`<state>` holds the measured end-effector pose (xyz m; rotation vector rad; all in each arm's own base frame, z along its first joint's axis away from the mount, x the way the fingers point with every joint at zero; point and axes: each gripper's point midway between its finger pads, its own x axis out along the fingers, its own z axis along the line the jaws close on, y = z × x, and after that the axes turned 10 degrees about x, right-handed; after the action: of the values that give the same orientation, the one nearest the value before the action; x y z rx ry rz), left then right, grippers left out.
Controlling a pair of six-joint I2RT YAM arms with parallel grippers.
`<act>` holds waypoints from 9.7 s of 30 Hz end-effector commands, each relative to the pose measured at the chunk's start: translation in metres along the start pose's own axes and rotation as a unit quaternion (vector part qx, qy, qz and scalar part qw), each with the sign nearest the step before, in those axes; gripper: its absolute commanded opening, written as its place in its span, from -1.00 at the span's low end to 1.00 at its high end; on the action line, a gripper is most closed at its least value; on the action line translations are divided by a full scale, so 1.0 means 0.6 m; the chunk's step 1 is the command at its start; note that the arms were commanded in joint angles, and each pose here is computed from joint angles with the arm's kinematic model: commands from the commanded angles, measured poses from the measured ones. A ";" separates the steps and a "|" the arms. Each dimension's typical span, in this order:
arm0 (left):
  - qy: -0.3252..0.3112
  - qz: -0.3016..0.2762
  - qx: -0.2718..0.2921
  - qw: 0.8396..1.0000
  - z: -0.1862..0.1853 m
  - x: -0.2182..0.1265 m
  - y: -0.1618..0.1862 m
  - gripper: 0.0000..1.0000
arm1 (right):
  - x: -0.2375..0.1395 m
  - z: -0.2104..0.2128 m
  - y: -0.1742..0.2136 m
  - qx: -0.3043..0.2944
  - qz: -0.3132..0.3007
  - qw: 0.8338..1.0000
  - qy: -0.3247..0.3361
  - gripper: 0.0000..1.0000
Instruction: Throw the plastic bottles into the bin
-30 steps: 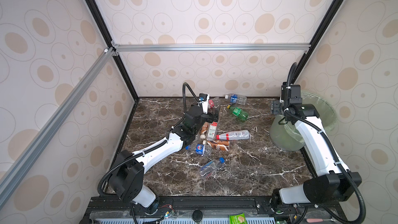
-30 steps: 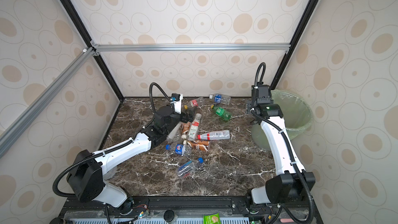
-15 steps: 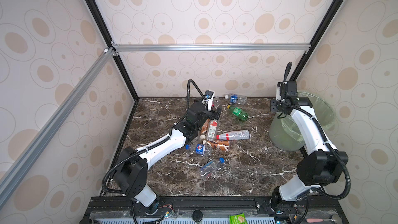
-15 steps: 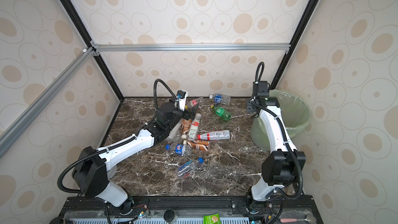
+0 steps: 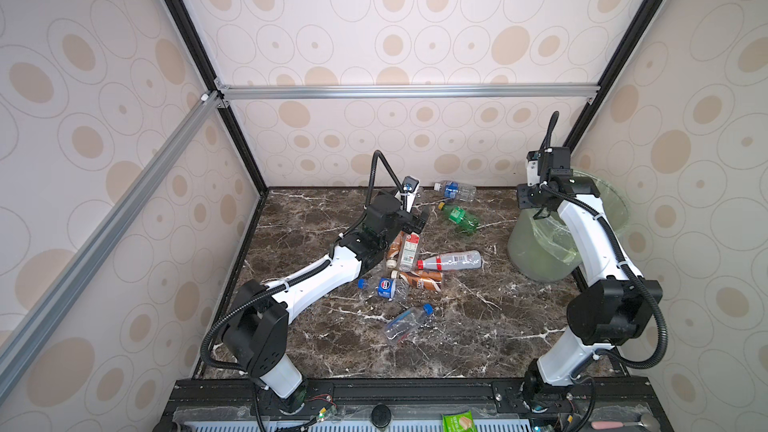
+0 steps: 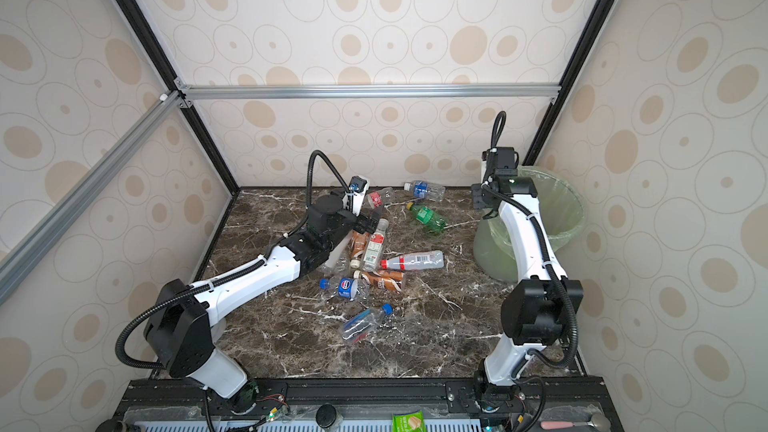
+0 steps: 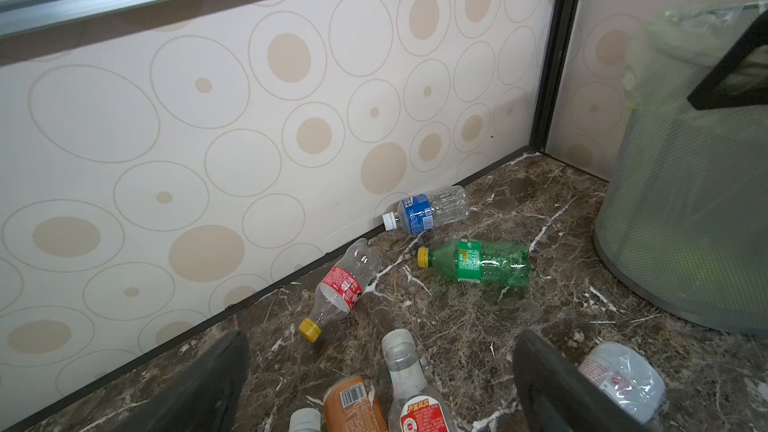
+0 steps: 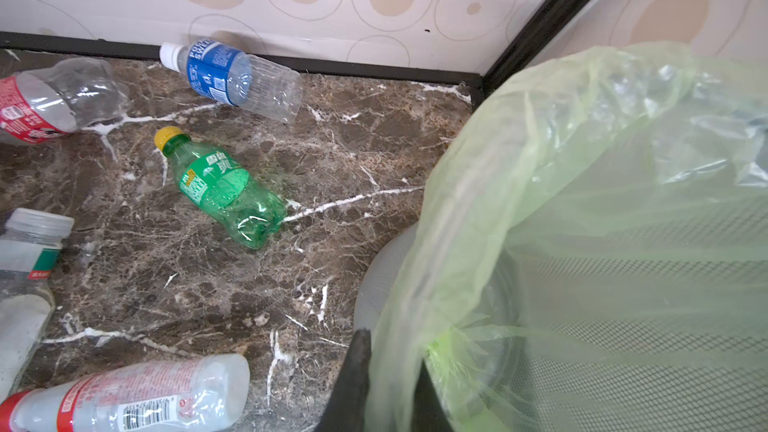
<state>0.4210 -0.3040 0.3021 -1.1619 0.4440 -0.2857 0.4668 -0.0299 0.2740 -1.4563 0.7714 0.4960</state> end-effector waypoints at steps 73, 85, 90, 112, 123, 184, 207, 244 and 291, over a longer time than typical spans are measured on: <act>-0.031 0.141 -0.240 0.960 0.110 -0.070 0.116 0.98 | -0.056 0.345 -0.013 -0.131 -0.071 0.975 -0.166 0.99; 0.037 0.090 -0.283 0.954 0.076 -0.065 0.108 0.98 | 0.149 0.332 0.071 -0.201 0.036 0.977 -0.055 0.99; 0.065 0.060 -0.300 0.950 0.062 -0.061 0.098 0.98 | 0.203 0.325 0.098 -0.226 0.063 0.971 -0.038 0.99; 0.115 0.094 -0.326 0.934 0.013 -0.024 0.147 0.98 | 0.346 0.288 0.157 -0.268 0.127 0.955 -0.017 0.76; 0.166 0.048 -0.341 0.924 -0.004 -0.029 0.108 0.98 | 0.357 0.291 0.172 -0.272 0.139 0.952 -0.025 0.53; 0.186 -0.143 -0.254 0.938 0.002 -0.093 -0.210 0.98 | -0.334 -0.038 -0.148 0.085 -0.295 0.944 0.125 -0.19; 0.175 -0.081 -0.258 0.947 -0.015 -0.072 -0.143 0.98 | -0.245 -0.017 -0.103 0.066 -0.209 0.972 0.082 0.99; 0.149 -0.056 -0.244 0.957 -0.008 -0.091 -0.100 0.98 | 0.017 0.165 -0.030 -0.101 -0.003 0.994 -0.044 -0.69; 0.105 -0.020 -0.252 0.962 0.020 -0.104 -0.047 0.98 | -0.146 0.295 -0.141 -0.136 -0.172 0.973 -0.069 0.99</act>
<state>0.3774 -0.2914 0.3274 -1.6293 0.7534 -0.3305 0.5042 0.1297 0.3614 -1.8040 0.4158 0.4600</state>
